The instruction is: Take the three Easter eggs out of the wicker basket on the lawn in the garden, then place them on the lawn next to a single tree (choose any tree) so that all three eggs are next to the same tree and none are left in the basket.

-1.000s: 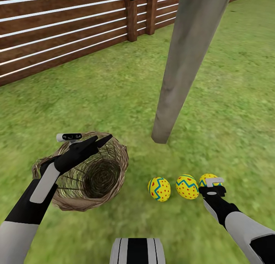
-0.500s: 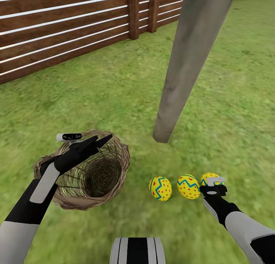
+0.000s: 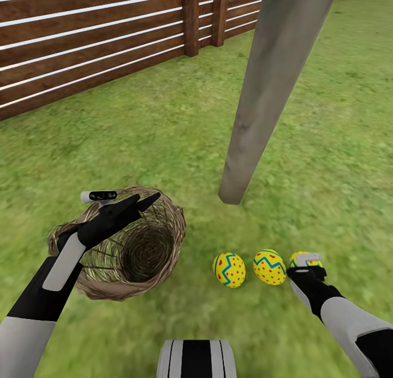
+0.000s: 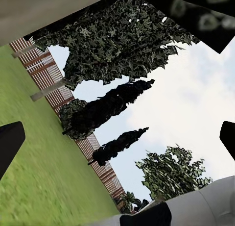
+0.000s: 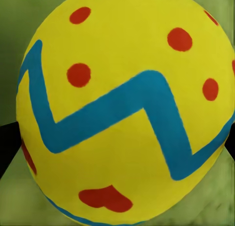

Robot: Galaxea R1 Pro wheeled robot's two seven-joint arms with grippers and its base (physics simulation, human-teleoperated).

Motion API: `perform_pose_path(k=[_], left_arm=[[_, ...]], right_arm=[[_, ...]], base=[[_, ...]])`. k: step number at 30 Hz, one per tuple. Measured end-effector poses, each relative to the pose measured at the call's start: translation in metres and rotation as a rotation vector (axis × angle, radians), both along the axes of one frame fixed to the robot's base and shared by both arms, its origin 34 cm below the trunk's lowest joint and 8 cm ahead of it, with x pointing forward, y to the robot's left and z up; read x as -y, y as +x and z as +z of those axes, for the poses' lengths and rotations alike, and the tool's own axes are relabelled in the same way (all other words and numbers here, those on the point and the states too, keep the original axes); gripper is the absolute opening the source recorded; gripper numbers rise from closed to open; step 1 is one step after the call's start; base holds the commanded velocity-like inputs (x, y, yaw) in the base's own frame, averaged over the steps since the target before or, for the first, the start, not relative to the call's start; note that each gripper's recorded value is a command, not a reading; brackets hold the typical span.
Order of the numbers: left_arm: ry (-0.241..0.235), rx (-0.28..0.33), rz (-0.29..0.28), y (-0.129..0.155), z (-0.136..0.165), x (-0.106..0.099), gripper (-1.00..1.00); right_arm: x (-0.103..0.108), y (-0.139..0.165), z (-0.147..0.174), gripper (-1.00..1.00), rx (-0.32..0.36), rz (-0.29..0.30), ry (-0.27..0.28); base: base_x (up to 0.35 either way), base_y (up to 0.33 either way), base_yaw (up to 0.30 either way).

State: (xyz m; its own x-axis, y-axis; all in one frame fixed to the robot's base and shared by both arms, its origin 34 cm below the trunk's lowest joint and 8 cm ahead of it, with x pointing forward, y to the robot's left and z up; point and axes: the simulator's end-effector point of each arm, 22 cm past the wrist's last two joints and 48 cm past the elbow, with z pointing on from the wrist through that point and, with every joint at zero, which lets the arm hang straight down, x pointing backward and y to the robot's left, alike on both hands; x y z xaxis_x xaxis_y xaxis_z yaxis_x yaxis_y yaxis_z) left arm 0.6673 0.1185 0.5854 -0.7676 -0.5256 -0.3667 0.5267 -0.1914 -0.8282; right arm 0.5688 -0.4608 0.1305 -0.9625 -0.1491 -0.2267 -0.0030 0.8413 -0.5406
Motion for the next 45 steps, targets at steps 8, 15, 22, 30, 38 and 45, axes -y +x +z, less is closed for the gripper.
perform_pose_path(k=[8,15,22,30,38,45], left_arm=[[-0.013,-0.003,-0.005,-0.003,-0.004,-0.001,1.00],[-0.019,-0.029,-0.007,-0.001,-0.020,-0.001,1.00],[-0.019,-0.029,-0.007,-0.001,-0.020,-0.001,1.00],[-0.019,-0.029,-0.007,-0.001,-0.020,-0.001,1.00],[-0.019,-0.029,-0.007,-0.001,-0.020,-0.001,1.00],[-0.019,-0.029,-0.007,-0.001,-0.020,-0.001,1.00]], right_arm=[[-0.001,0.003,-0.002,-1.00,0.001,-0.001,0.001],[0.000,-0.006,-0.016,-1.00,-0.023,0.001,-0.002],[0.000,-0.004,-0.016,1.00,-0.016,0.002,0.001],[0.000,-0.002,-0.015,1.00,-0.011,0.005,0.000],[0.000,0.001,-0.014,1.00,-0.002,0.010,0.000],[0.001,0.001,-0.013,1.00,-0.001,0.010,0.000]], base=[[0.000,0.000,0.000],[0.000,0.000,0.000],[0.000,0.000,0.000],[0.000,0.000,0.000],[0.000,0.000,0.000],[0.000,0.000,0.000]])
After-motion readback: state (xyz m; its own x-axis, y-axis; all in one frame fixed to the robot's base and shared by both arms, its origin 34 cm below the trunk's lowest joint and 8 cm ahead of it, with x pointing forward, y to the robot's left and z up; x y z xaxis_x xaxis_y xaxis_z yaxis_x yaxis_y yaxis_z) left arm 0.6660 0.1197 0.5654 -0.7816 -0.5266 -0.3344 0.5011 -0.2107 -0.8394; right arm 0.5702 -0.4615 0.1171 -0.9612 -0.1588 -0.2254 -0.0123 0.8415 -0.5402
